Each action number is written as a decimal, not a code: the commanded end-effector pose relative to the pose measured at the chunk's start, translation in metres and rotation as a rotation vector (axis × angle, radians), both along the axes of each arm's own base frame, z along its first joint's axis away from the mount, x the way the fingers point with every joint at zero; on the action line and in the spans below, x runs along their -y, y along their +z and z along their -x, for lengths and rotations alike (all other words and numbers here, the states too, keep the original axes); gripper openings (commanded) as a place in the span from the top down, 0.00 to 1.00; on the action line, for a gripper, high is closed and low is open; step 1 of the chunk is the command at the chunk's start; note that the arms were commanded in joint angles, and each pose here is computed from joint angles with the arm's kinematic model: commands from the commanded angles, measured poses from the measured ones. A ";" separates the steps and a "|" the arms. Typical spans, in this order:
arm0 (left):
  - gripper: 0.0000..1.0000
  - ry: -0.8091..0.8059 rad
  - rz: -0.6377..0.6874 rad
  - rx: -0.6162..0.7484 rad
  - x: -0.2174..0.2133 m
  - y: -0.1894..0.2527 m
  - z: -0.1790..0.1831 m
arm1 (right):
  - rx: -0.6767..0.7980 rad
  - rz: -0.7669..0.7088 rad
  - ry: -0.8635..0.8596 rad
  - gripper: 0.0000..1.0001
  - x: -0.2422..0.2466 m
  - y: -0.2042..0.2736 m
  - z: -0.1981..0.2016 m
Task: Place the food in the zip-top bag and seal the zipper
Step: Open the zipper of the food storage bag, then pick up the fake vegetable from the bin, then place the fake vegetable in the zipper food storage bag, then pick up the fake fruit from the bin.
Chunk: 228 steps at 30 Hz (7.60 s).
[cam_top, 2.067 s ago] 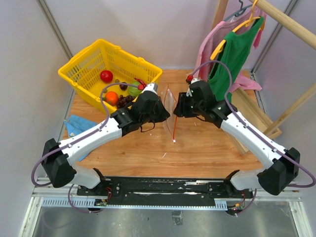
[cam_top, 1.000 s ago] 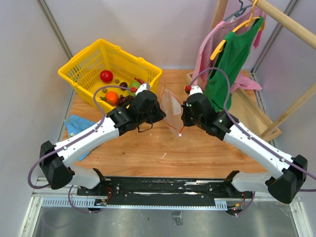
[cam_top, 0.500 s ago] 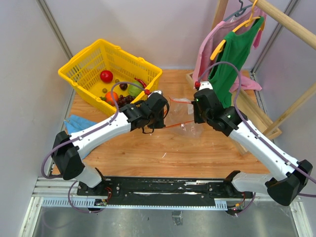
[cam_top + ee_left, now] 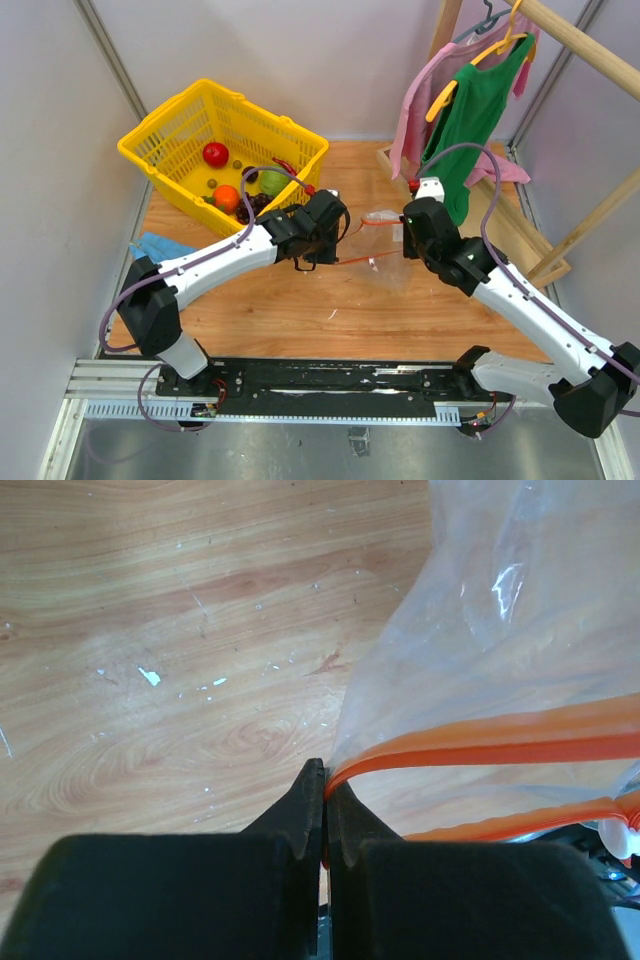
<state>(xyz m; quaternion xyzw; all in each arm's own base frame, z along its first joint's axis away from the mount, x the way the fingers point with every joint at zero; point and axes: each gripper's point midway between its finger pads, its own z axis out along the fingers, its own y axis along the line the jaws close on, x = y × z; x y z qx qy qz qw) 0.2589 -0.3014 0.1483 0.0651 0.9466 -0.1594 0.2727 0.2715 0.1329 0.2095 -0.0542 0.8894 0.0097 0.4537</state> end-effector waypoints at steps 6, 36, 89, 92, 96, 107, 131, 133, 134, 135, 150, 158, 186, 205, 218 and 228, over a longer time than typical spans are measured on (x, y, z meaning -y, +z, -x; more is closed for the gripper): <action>0.79 -0.065 0.057 0.078 0.008 0.030 -0.006 | 0.012 -0.067 0.053 0.99 -0.019 0.003 -0.012; 0.09 0.180 0.080 0.487 -0.118 0.153 -0.127 | -0.132 0.062 -0.034 0.99 0.000 0.011 0.000; 0.83 -0.093 -0.260 0.375 -0.162 -0.018 -0.290 | -0.169 0.039 0.003 0.99 -0.008 0.003 0.005; 0.95 -0.074 -0.251 0.417 -0.165 0.008 -0.284 | -0.162 0.033 0.005 0.99 -0.008 0.006 0.005; 1.00 -0.021 -0.248 0.455 -0.173 0.038 -0.275 | -0.148 0.020 0.009 0.99 -0.010 0.010 0.004; 1.00 0.205 -0.122 0.491 -0.187 0.106 -0.238 | -0.147 0.000 0.030 0.99 -0.022 0.010 0.003; 1.00 -0.007 0.696 0.466 -0.088 0.244 -0.076 | -0.205 -0.025 0.045 0.99 -0.066 0.011 -0.012; 1.00 -0.050 0.732 0.448 -0.075 0.246 -0.063 | -0.214 -0.026 0.048 0.99 -0.071 0.010 -0.012; 1.00 -0.068 0.751 0.438 -0.069 0.246 -0.057 | -0.217 -0.027 0.049 0.99 -0.073 0.009 -0.013; 1.00 -0.085 0.771 0.426 -0.064 0.246 -0.051 | -0.223 -0.031 0.048 0.99 -0.075 0.008 -0.013; 1.00 -0.227 0.998 0.233 0.003 0.208 -0.003 | -0.251 -0.143 0.081 0.99 -0.106 0.008 -0.020; 1.00 -0.034 0.809 0.160 -0.002 0.136 -0.027 | -0.228 -0.228 0.161 0.99 -0.125 0.023 -0.019; 0.86 0.083 0.603 0.162 -0.001 0.111 -0.043 | -0.197 -0.416 0.314 0.99 -0.156 0.038 -0.014; 0.15 0.038 0.494 0.267 -0.014 0.142 -0.040 | -0.180 -0.476 0.249 0.99 -0.136 0.034 -0.021; 0.16 0.079 0.292 0.326 -0.053 0.140 -0.039 | -0.151 -0.501 0.255 0.99 -0.132 0.039 -0.020; 0.18 0.033 0.253 0.282 -0.052 0.124 -0.033 | -0.126 -0.485 0.232 0.99 -0.121 0.042 -0.020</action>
